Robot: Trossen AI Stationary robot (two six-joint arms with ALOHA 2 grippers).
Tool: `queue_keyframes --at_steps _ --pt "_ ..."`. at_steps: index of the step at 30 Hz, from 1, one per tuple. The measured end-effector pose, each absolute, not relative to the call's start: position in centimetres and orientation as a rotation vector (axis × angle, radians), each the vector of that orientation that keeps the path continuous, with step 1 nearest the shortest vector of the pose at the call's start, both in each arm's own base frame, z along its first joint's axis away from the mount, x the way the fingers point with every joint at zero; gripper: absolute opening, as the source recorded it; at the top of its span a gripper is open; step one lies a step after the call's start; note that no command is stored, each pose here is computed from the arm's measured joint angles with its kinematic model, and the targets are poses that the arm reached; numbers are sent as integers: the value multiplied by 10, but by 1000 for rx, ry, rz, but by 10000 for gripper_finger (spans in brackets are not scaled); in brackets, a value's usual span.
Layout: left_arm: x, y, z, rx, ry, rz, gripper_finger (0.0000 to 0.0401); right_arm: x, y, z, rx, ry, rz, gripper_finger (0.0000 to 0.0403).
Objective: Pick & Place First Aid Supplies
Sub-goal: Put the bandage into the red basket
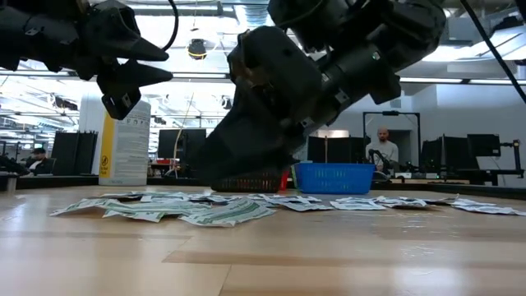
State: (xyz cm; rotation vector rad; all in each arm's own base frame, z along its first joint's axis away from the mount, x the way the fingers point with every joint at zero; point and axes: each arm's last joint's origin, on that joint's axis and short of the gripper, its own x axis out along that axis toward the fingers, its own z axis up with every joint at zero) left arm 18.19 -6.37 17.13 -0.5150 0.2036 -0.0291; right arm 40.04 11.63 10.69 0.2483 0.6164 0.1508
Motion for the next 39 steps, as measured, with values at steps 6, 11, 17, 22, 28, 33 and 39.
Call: queue_keyframes --at_steps 6,11,17,22,28,33,39 --pt "182 -64 170 -515 212 -30 120 401 116 110 210 608 162 202" --pt "183 -64 170 -513 212 -31 122 401 112 108 67 615 239 205" --pt "183 -64 170 -514 212 -31 120 395 108 99 -26 732 311 201" --pt "183 -64 170 -515 212 -31 121 390 106 97 -52 815 314 198" --pt "183 -64 170 -514 212 -31 121 391 107 98 -17 785 302 196" --pt "183 -64 170 -512 210 -27 122 399 109 103 145 679 260 198" --pt "183 -64 170 -512 210 -27 122 402 109 108 199 637 251 194"
